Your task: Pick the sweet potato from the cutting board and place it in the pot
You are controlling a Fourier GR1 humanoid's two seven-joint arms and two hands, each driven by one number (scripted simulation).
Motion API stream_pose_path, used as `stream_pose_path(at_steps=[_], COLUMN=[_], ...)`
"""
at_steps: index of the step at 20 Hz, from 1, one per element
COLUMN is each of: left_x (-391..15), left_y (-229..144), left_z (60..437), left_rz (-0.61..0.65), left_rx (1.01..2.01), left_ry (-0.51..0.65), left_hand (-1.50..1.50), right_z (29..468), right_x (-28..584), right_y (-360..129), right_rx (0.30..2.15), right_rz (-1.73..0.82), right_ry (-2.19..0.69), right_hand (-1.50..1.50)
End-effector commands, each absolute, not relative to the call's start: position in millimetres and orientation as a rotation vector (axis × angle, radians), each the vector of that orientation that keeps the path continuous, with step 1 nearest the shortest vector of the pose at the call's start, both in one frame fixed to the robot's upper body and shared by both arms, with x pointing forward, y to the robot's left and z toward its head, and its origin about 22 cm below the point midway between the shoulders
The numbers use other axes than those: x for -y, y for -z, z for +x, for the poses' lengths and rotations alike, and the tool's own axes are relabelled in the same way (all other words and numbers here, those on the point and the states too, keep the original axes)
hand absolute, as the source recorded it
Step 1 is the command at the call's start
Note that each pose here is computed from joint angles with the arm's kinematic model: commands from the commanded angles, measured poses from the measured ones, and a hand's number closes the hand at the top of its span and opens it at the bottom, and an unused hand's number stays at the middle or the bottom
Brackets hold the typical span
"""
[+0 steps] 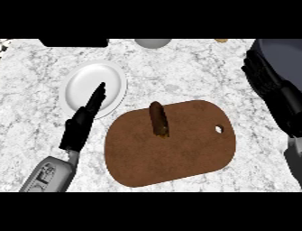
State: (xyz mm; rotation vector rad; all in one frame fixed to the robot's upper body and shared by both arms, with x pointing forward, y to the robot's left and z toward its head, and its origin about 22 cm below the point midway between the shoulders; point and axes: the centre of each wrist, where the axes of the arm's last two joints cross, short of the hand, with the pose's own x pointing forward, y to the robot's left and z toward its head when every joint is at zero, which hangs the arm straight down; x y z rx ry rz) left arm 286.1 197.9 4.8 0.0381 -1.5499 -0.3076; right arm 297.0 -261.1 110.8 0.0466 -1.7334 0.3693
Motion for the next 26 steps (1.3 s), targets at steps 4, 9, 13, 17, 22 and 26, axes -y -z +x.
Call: stream_pose_path(at_steps=[4, 9, 13, 17, 22, 26], left_x=[-204.5, -201.6, -226.1, -232.1, -242.7, -254.4], left_y=[-50.3, -77.5, -82.2, -85.1, -86.5, -71.8], left_z=[305.9, 317.2, 320.9, 323.8, 317.5, 308.9], left_rz=[0.031, -0.015, 0.029, 0.037, 0.068, 0.049], left_rx=[1.741, 1.789, 1.811, 1.788, 1.778, 1.765], left_ry=[0.222, 0.100, 0.055, 0.018, -0.007, -0.005], left_hand=[0.00, 0.00, 0.00, 0.00, 0.00, 0.00], right_z=[337.2, 356.2, 368.2, 382.7, 389.5, 392.8], right_x=[202.9, 205.5, 190.1, 165.1, 125.2, 88.4], right_y=[-159.4, -221.0, -214.4, -229.7, -231.9, -233.3], right_rx=[1.651, 1.642, 1.628, 1.627, 1.459, 1.271], right_rz=[0.286, -0.189, 0.082, 0.123, 0.022, -0.082], right_ry=[-0.833, -1.269, -1.573, -1.776, -2.022, -2.206], right_hand=[1.50, -1.50, -1.50, -1.50, -1.50, -1.50])
